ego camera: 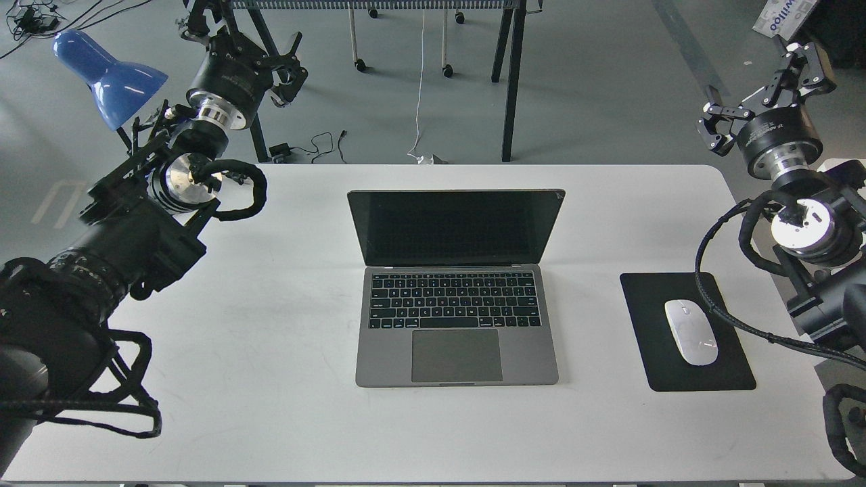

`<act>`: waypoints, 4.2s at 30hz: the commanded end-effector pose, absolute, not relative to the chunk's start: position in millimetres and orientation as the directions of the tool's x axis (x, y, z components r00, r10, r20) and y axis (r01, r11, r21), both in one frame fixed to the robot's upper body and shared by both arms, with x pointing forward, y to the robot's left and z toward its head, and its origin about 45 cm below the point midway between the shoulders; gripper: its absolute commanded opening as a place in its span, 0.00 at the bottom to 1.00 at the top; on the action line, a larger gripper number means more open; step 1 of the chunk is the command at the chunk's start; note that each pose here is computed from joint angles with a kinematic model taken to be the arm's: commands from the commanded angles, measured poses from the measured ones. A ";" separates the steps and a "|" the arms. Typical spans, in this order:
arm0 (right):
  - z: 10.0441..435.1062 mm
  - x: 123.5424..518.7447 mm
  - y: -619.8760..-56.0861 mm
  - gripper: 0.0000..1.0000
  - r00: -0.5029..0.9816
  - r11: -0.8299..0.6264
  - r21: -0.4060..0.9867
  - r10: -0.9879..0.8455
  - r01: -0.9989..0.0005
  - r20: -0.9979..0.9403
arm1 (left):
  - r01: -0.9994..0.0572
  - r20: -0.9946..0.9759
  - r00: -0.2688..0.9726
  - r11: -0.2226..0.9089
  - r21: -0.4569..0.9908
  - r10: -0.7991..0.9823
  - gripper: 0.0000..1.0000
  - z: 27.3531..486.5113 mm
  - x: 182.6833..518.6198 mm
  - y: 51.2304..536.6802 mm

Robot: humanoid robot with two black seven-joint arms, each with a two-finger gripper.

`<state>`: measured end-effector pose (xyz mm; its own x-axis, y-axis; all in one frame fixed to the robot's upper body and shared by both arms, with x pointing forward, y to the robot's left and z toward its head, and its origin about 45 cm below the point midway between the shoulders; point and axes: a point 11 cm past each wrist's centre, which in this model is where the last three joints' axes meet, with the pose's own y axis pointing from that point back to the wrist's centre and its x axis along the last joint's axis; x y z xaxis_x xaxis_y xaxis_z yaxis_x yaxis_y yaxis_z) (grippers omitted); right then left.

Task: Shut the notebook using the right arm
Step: 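Move the right gripper up and over toward the open laptop screen, then lower the right gripper onto the top edge of the laptop screen, then push the screen down toward the keyboard with the right gripper, then lift the right gripper off the closed laptop lid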

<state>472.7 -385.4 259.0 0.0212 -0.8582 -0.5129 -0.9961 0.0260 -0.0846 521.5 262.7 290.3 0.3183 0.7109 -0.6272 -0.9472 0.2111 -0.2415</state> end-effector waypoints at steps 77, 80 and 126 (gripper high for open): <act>132.4 364.3 -166.3 1.00 0.569 -0.641 0.281 -0.765 -0.714 -0.301 | -0.948 -0.629 0.317 0.210 -0.241 0.709 1.00 288.0 520.2 263.0; 125.3 358.6 -168.0 1.00 0.561 -0.639 0.294 -0.767 -0.711 -0.310 | -0.948 -0.629 0.317 0.211 -0.240 0.709 1.00 287.8 520.2 262.9; 95.0 331.9 -172.7 1.00 0.570 -0.638 0.361 -0.770 -0.680 -0.288 | -0.948 -0.629 0.317 0.213 -0.237 0.710 1.00 287.7 520.3 263.4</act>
